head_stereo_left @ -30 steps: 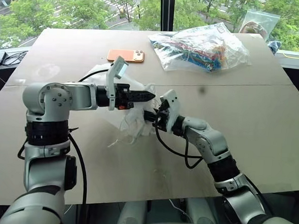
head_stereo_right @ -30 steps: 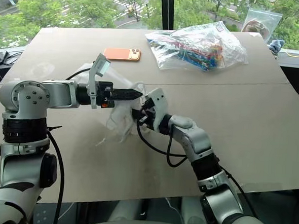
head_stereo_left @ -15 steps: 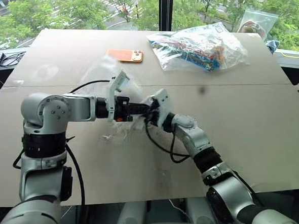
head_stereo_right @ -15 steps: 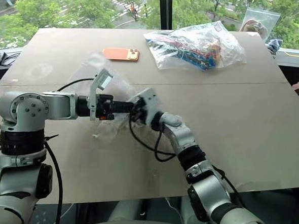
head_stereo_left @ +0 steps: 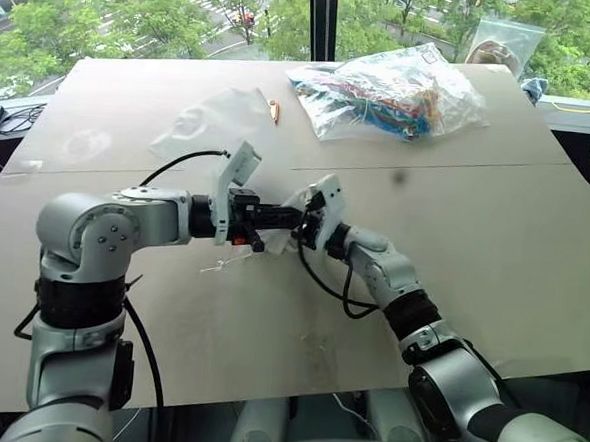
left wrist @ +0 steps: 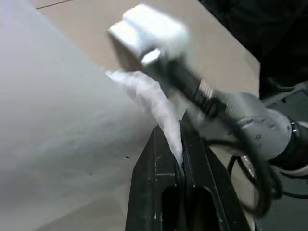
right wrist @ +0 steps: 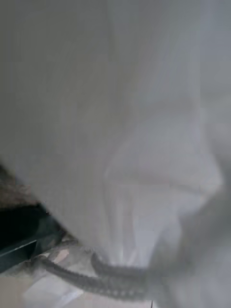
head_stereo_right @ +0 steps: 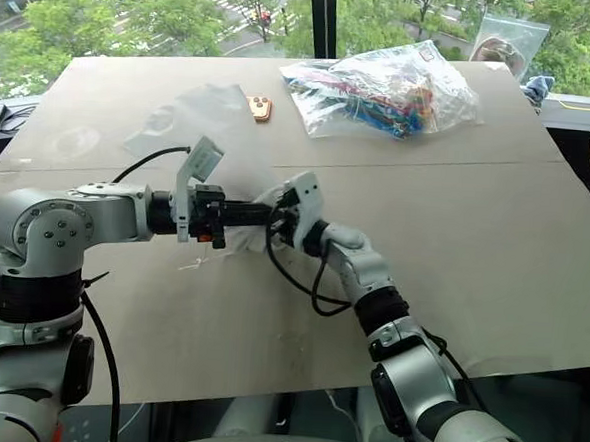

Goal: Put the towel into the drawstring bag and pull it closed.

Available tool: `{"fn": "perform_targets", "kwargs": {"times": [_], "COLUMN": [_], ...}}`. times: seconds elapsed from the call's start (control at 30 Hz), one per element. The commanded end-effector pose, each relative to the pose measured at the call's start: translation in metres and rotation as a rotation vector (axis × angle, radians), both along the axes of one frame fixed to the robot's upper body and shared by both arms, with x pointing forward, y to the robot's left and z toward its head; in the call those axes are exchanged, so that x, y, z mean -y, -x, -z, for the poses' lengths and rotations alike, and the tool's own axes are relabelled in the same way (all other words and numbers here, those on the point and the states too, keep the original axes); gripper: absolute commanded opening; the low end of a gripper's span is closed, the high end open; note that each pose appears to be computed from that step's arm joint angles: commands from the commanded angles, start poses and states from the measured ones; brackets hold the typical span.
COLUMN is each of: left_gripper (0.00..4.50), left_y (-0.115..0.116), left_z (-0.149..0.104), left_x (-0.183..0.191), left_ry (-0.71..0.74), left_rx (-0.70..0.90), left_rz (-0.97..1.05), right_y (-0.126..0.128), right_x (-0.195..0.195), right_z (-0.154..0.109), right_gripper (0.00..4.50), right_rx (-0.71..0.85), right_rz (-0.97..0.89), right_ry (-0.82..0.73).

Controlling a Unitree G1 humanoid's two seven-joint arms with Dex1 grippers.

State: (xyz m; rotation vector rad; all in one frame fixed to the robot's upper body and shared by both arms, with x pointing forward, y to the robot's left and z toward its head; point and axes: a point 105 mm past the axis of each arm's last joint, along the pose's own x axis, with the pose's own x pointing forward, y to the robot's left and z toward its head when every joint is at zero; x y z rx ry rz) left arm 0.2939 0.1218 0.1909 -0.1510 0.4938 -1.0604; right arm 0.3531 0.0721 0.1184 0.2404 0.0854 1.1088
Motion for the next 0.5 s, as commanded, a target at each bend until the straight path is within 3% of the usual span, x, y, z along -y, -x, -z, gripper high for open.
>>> {"fn": "perform_targets", "kwargs": {"times": [0.03, 0.13, 0.5], "left_gripper": [0.00, 0.00, 0.00], "left_y": [-0.001, -0.013, -0.042], "left_z": [-0.001, 0.007, 0.014], "left_x": [-0.002, -0.012, -0.023], "left_ry": [0.008, 0.013, 0.047], "left_rx": [0.021, 0.017, 0.028], "left_rz": [-0.009, -0.079, -0.131], "right_y": [0.008, 0.012, 0.042], "right_x": [-0.020, -0.002, 0.057], "right_z": [-0.033, -0.034, -0.019], "right_gripper": [1.95, 3.26, 3.26], "right_rx": [0.038, 0.042, 0.036], "right_rz": [-0.016, 0.001, 0.051], "right_ry": [-0.121, -0.111, 0.135]}}
